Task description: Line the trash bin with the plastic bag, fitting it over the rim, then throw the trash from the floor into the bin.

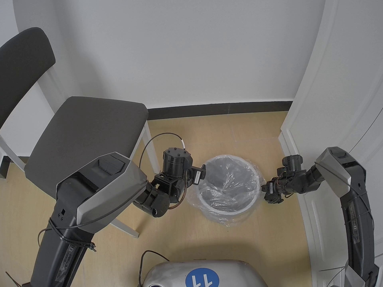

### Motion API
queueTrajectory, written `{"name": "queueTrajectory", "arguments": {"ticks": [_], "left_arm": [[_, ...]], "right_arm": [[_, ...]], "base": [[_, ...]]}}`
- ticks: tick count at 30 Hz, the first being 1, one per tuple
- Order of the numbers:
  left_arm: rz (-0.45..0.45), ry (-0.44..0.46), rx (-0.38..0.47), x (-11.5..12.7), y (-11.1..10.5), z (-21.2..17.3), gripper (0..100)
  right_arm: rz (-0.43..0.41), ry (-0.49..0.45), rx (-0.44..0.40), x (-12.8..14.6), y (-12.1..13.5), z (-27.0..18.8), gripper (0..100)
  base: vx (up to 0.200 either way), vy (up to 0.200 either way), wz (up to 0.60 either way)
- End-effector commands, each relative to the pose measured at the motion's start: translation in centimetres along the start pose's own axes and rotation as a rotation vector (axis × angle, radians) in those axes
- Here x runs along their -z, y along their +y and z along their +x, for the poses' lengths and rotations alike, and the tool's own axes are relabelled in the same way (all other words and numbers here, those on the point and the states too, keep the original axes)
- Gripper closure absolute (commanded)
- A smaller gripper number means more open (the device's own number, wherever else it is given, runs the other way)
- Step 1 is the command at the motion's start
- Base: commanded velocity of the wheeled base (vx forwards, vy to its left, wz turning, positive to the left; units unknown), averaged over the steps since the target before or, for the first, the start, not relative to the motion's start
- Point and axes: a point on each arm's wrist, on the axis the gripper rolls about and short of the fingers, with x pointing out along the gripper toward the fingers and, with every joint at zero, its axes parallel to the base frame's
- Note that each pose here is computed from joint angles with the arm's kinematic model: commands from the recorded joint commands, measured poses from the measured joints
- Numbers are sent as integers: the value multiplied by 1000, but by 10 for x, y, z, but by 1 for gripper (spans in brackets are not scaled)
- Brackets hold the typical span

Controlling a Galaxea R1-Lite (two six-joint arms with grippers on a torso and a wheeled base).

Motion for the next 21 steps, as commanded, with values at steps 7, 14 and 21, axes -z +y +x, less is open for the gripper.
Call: {"name": "queueTrajectory", "arguments": {"ticks": [7,14,21], "left_arm": [[-15,15,1,12,1,-9,0],[-32,-27,-6,8,12,-36,0],[-67,-87,-13,5,25,-75,0]], "right_arm": [[-253,-39,-121,-22,-36,-119,0],[-343,-118,-232,-29,-34,-158,0],[-426,-198,-364,-20,33,-169,0]], "base": [[0,0,0],[0,0,0],[0,0,0]]}}
